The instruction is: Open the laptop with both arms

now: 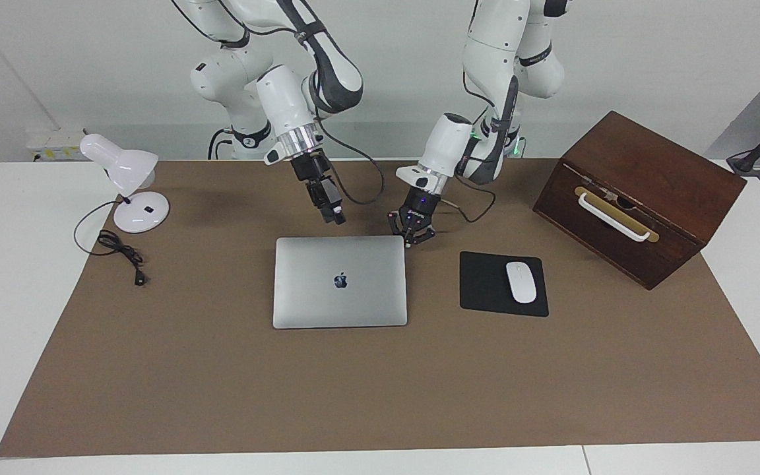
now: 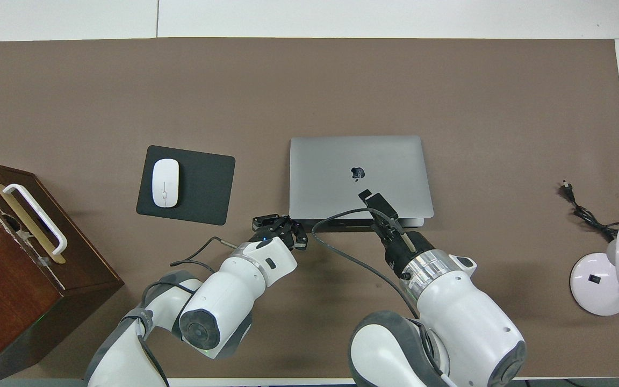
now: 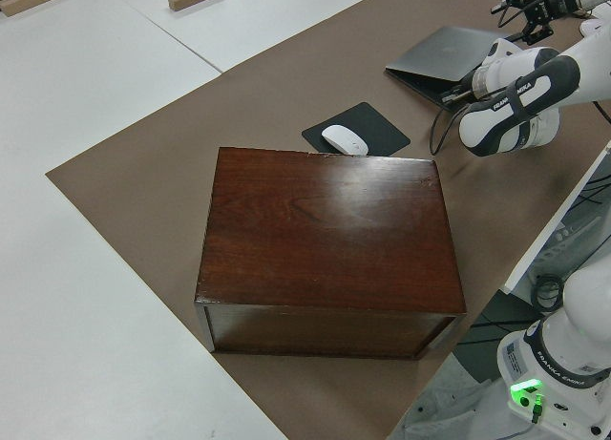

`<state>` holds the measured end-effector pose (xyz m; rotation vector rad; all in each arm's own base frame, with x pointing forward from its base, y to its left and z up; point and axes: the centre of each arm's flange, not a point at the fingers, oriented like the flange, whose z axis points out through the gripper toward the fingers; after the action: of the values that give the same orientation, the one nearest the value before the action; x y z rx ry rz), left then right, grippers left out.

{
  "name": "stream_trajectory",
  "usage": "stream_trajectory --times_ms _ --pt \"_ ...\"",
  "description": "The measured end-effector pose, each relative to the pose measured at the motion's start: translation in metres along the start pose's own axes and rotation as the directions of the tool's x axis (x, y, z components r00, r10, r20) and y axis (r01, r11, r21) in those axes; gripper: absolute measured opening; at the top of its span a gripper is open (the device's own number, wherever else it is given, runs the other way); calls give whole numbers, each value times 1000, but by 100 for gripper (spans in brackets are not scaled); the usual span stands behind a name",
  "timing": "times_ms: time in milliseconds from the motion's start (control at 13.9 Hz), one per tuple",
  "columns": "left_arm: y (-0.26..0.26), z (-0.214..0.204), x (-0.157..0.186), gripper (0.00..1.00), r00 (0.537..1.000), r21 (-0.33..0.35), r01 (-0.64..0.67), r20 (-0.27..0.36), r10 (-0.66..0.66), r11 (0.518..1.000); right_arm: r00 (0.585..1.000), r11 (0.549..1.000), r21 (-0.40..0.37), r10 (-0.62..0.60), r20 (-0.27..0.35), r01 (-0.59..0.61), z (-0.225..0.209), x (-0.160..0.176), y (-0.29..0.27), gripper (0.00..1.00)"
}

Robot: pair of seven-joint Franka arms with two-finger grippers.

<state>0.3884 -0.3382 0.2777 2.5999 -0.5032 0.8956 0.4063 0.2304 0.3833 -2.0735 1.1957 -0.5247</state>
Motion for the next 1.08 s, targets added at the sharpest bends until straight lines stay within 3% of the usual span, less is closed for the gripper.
stream_trajectory --times_ms 1081 --pt "0 16 2 1 1000 4 -1 4 1 1000 1000 1000 -1 13 -12 -13 0 8 0 100"
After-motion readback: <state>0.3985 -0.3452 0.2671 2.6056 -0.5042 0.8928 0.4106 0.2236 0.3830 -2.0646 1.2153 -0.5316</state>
